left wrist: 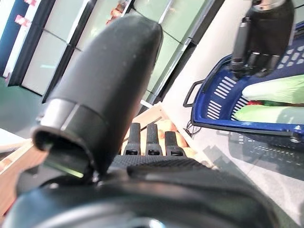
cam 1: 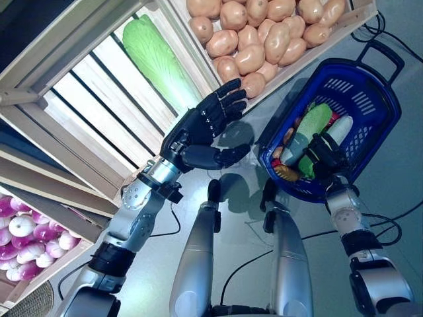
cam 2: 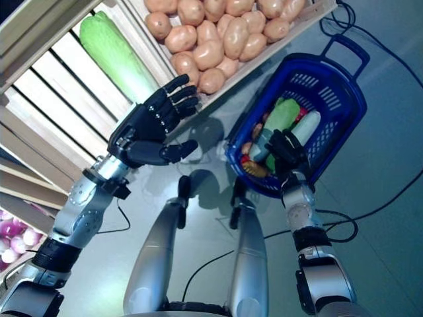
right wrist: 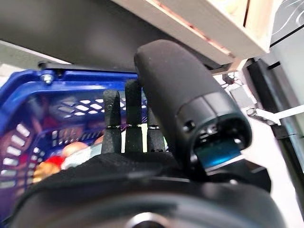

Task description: Put vegetables into the basket

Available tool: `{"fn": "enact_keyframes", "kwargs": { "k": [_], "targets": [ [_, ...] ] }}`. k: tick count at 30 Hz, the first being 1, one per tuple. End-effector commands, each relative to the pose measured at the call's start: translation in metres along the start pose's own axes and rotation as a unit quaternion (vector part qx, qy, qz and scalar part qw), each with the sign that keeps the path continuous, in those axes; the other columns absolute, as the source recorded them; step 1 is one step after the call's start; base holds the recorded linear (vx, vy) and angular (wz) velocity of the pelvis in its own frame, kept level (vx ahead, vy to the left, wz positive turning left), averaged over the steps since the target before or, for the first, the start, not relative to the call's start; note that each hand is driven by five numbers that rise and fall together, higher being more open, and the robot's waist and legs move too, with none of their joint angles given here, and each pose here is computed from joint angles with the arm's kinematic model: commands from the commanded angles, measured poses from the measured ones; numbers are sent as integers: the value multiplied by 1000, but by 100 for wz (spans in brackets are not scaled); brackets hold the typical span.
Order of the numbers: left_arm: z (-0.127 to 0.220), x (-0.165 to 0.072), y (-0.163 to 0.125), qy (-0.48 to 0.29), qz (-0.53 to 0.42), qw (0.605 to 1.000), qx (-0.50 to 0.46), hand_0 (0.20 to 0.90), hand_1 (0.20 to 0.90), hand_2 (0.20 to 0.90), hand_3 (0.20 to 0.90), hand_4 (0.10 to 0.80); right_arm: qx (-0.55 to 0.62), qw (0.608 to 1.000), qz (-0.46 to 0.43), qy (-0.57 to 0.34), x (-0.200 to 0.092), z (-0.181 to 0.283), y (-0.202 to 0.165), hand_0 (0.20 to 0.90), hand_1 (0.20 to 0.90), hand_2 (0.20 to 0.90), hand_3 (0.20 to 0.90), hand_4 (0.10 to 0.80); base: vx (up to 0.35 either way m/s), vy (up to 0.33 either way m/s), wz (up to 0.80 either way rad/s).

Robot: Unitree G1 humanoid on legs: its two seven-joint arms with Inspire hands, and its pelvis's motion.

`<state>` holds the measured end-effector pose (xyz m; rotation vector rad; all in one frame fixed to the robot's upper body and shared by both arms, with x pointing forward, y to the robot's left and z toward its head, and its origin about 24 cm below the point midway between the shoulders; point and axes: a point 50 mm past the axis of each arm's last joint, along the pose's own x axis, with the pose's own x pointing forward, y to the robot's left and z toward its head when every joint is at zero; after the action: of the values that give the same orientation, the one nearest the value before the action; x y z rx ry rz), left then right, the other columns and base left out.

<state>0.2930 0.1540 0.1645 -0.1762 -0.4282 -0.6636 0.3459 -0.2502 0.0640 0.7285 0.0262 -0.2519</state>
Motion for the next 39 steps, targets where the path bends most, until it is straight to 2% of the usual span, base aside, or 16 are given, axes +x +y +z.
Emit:
{"fn": "enact_keyframes", "kwargs": {
  "k": [1, 10, 11, 12, 29, 39],
  "targets": [
    [41, 16, -24, -131, -65, 989, 9, 900, 900, 900, 900, 800, 5, 997, 16, -72, 4, 45, 3, 300, 300, 300, 300, 400, 0, 0, 0],
    [41, 13, -22, -125, -61, 990, 9, 900, 900, 900, 900, 800, -6, 997, 7, -74, 2, 43, 1, 300, 300, 300, 300, 400, 2, -1, 0],
    [40, 13, -21, -124, -61, 990, 11, 900, 900, 900, 900, 800, -10, 997, 4, -73, 2, 41, 1, 742, 742, 742, 742, 695, 0, 0, 0],
    [40, 13, -22, -123, -62, 990, 10, 900, 900, 900, 900, 800, -13, 997, 3, -72, 1, 39, 0, 900, 900, 900, 900, 800, 31, -1, -1],
    [36, 9, -18, -104, -59, 993, -2, 900, 900, 900, 900, 800, -32, 996, 5, -89, -12, 13, -2, 900, 900, 900, 900, 800, 21, 15, -2],
    [10, -16, -15, -48, -23, 998, -44, 900, 900, 900, 900, 800, -108, 991, -3, -80, -45, -7, -31, 900, 900, 900, 900, 800, 122, 50, 1]
  ]
}}
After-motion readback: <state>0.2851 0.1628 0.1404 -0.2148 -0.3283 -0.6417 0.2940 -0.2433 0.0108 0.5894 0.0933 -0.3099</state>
